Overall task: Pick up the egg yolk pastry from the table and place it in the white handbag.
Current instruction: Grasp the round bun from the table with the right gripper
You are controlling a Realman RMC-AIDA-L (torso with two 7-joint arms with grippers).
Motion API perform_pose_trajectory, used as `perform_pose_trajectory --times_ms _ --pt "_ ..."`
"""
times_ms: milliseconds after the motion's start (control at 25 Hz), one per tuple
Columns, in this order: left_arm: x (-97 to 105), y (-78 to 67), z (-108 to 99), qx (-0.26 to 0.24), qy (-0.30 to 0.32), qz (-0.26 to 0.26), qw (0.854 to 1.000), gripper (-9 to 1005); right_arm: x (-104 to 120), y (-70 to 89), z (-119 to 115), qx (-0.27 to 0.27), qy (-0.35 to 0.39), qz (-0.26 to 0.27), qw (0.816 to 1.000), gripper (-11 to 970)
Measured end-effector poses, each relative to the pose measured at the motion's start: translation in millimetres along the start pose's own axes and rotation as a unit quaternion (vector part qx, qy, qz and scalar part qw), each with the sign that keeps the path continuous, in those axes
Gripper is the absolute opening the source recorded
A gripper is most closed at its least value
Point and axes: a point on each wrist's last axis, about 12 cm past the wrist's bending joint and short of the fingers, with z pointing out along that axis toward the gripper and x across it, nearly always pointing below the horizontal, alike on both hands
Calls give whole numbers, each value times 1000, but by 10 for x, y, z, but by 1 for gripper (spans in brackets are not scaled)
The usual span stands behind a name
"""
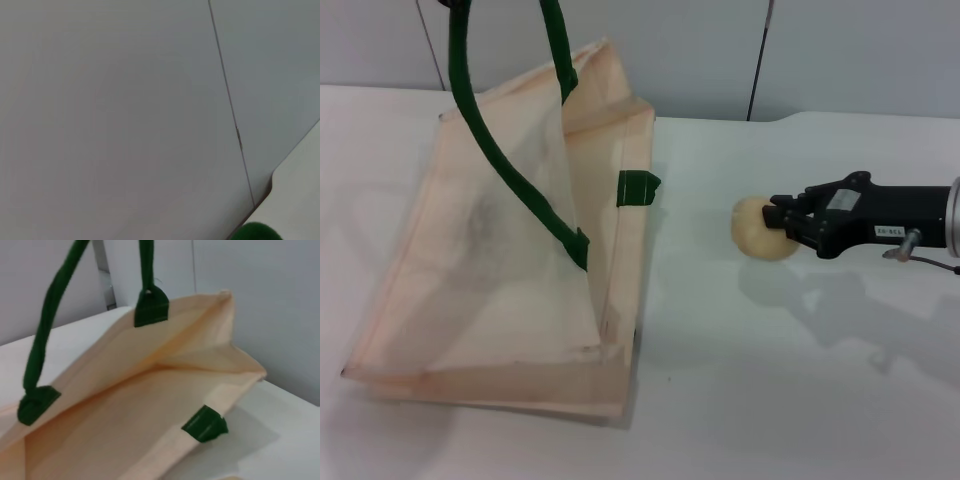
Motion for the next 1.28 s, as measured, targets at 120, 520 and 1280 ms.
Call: perform_pose_trajectory --times_ms 120,520,1280 --pt "4 0 0 0 0 -1 1000 135 56 -25 -16 8 8 4 1000 146" --pt "6 -4 -1 2 2 -1 1000 137 303 -124 103 9 87 20 996 78" --pt "14 -4 -15 0 3 -1 1000 142 250 -85 138 -8 92 18 996 220"
